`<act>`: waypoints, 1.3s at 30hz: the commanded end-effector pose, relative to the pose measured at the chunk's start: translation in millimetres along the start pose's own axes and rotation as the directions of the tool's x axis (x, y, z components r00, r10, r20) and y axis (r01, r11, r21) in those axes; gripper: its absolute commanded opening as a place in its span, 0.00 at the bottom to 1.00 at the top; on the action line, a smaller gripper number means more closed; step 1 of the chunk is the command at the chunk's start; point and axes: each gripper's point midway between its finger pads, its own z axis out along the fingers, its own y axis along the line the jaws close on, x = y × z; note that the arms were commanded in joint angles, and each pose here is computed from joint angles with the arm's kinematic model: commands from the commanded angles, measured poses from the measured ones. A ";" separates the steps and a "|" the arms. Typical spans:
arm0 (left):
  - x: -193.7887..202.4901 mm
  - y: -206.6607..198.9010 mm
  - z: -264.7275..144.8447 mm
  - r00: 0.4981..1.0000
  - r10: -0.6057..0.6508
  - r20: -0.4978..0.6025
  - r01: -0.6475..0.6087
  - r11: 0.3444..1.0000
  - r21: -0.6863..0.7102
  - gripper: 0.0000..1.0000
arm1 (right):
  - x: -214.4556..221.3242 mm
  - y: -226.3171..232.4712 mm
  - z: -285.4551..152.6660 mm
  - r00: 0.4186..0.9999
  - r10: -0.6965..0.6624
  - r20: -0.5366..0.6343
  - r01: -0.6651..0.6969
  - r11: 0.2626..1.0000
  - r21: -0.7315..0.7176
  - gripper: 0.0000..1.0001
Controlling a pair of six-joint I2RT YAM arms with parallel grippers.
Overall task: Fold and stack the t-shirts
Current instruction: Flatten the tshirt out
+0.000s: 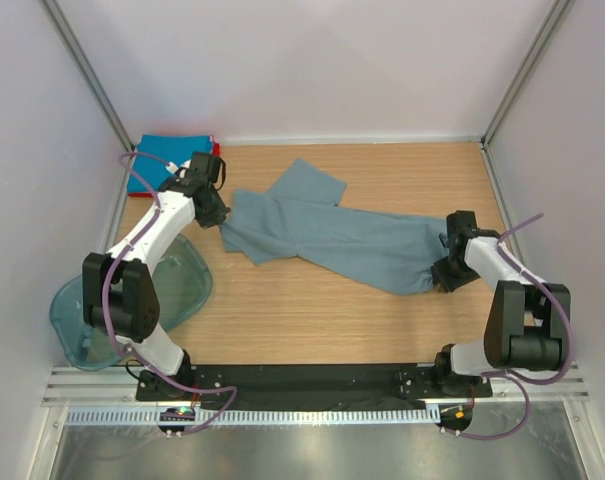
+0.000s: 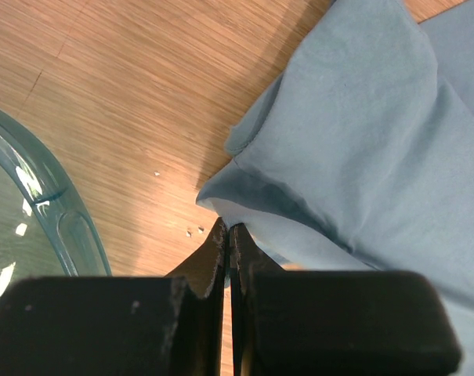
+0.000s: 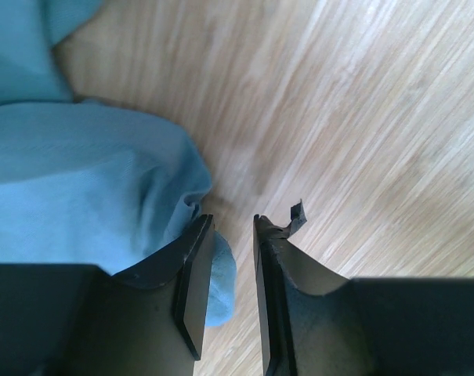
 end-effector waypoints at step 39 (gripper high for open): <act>-6.7 -4.1 1.2 0.999 0.024 0.042 -0.024 1.000 -0.010 0.00 | -30.7 72.5 -61.2 0.981 -0.140 0.136 0.143 0.990 -0.011 0.39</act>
